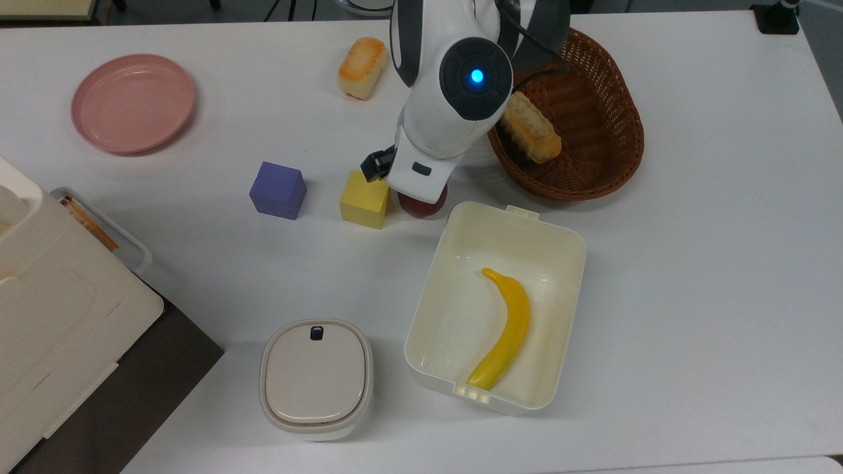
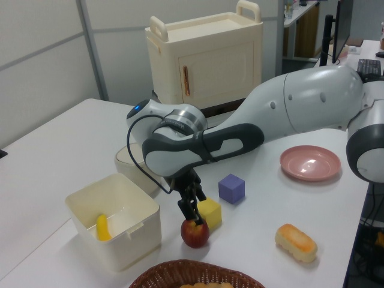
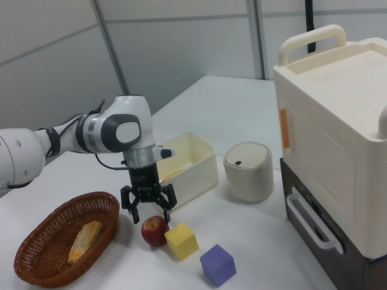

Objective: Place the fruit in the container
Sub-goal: 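Move the open gripper over the red apple beside the yellow cube, then lower the gripper and close it around the red apple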

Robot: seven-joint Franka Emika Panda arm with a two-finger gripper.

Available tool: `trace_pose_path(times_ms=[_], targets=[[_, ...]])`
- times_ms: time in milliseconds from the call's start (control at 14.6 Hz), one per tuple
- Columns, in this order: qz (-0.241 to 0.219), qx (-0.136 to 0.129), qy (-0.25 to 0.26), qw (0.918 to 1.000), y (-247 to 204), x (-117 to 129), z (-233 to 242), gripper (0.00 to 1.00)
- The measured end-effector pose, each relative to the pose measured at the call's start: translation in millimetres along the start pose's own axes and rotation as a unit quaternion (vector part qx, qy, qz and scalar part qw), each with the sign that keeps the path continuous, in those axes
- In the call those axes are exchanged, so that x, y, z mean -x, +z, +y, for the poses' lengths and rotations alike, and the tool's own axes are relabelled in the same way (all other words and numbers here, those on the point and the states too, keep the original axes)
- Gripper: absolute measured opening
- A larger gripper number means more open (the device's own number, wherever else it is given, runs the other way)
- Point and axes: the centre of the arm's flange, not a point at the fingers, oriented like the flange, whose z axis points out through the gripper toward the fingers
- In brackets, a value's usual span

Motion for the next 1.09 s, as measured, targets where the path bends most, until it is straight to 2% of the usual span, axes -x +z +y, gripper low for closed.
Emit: trace_pose_path(times_ms=[411, 821, 1026, 1095], targets=[[0.012, 0.009, -0.011, 0.9998, 20.7, -22.6, -8.6, 1.00], [0.003, 0.005, -0.021, 0.9998, 32.0, -28.2, -20.6, 1.00], [0.000, 0.004, -0.024, 0.9997, 35.5, -28.6, -23.8, 0.93], [0.001, 0.006, -0.025, 0.9997, 33.6, -28.9, -26.3, 0.81]])
